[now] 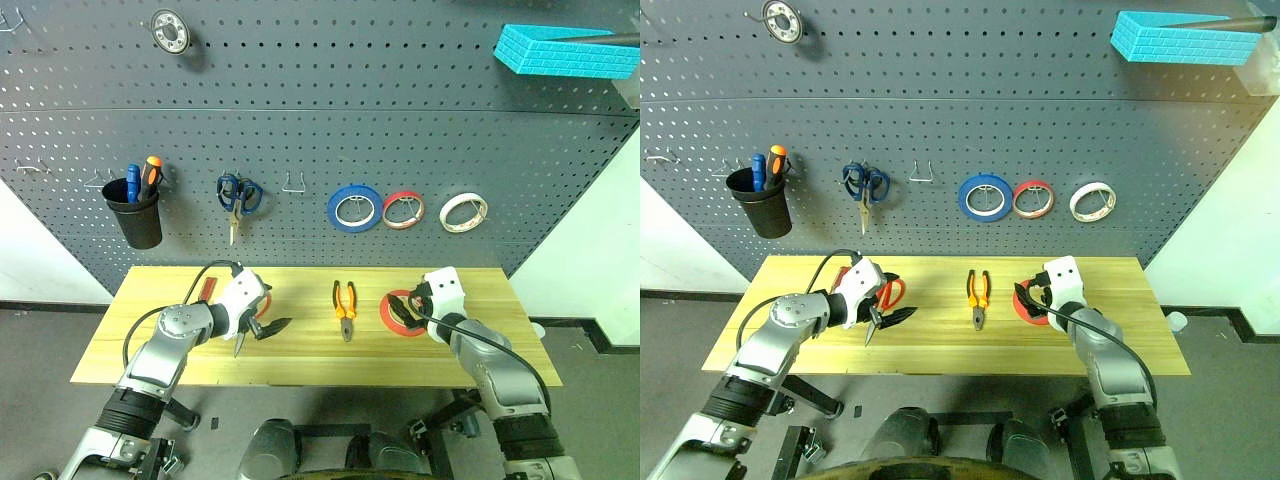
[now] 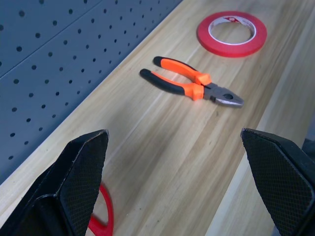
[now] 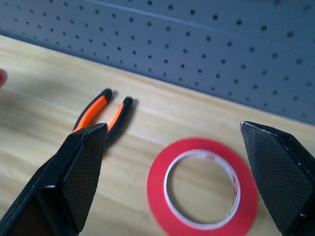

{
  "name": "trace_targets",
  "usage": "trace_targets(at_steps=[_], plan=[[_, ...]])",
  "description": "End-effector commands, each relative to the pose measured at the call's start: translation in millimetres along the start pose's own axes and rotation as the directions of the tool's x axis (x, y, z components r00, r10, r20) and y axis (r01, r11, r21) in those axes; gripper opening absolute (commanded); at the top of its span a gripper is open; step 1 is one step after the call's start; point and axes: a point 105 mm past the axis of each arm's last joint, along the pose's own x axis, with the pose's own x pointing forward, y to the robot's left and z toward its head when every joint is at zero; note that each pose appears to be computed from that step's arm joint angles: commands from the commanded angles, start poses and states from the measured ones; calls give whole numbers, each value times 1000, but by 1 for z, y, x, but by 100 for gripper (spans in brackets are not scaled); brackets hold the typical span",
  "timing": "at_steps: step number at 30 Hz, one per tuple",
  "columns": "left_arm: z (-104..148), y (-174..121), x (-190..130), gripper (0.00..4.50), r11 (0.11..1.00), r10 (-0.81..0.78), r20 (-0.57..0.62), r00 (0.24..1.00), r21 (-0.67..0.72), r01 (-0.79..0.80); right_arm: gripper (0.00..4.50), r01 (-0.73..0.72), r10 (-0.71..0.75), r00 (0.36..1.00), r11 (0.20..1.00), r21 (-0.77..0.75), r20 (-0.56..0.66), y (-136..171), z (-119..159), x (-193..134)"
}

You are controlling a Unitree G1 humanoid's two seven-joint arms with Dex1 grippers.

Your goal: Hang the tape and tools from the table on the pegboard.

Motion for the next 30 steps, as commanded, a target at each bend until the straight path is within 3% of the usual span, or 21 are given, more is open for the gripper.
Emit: trace_targets(at_steps=[1, 10, 22, 30], plan=[[26, 1, -3, 450, 1000, 0, 70, 998, 29, -2, 449, -9, 11, 999, 999, -38, 34, -3, 20, 12], [41, -11, 9, 450, 996, -64, 71, 995, 64, 59, 449, -15, 10, 999, 994, -110, -52, -5, 14, 38], [27, -32, 2, 450, 997, -78, 27, 997, 17, 78, 449, -104, 77, 963, 990, -92, -259, 14, -40, 34], [23, -37, -4, 450, 998, -68, 11, 998, -4, 68, 449, -147, 118, 946, 986, -75, -302, 22, -47, 35]])
